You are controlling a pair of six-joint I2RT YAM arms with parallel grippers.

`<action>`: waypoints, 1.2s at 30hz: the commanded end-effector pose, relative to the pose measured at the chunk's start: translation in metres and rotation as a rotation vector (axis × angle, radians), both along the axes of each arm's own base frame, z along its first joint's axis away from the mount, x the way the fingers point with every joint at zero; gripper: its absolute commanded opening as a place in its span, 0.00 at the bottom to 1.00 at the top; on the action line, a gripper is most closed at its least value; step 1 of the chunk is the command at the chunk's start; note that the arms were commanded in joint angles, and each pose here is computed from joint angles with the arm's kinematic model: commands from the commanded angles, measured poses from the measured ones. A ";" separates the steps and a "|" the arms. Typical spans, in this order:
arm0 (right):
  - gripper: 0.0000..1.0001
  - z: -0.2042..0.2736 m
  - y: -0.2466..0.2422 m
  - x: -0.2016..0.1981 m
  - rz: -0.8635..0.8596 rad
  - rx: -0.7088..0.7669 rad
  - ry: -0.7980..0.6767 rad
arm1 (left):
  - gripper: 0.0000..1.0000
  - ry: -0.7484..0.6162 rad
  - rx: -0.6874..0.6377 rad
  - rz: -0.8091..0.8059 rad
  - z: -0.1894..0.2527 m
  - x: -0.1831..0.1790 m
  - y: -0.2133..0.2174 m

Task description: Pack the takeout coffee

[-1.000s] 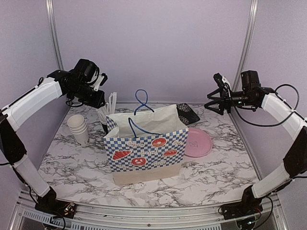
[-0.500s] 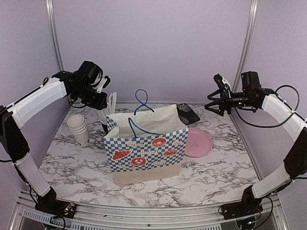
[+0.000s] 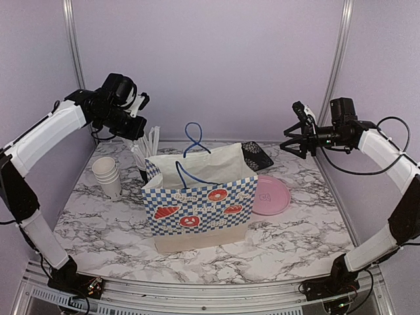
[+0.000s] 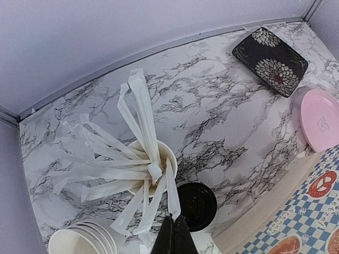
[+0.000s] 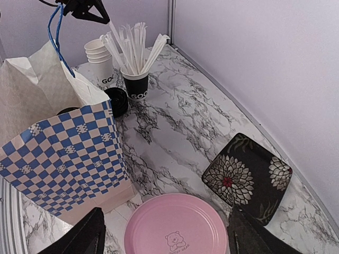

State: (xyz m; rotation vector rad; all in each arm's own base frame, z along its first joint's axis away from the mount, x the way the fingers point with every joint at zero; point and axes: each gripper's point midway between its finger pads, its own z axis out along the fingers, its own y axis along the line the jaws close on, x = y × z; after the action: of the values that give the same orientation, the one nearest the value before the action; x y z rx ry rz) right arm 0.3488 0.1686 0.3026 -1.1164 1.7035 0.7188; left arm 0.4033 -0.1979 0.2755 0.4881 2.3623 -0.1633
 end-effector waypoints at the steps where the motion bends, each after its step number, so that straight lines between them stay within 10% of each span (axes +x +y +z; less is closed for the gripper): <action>1: 0.76 0.012 -0.001 0.001 -0.007 0.004 -0.029 | 0.00 -0.095 -0.031 0.037 0.059 -0.023 0.021; 9: 0.76 0.017 -0.001 0.004 -0.008 0.004 -0.028 | 0.00 -0.250 -0.148 0.045 0.144 -0.066 0.039; 22: 0.76 0.019 0.000 0.007 -0.004 0.005 -0.021 | 0.00 -0.425 -0.630 -0.400 0.269 -0.158 -0.023; 36: 0.76 0.023 -0.002 0.002 -0.019 -0.003 -0.038 | 0.00 -0.129 -0.652 -0.616 0.197 -0.162 -0.108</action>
State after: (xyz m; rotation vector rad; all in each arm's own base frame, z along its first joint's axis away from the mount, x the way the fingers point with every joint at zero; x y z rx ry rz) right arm 0.3538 0.1687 0.3104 -1.1162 1.7024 0.7130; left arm 0.2443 -0.2880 0.4926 0.7762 1.7789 -1.0519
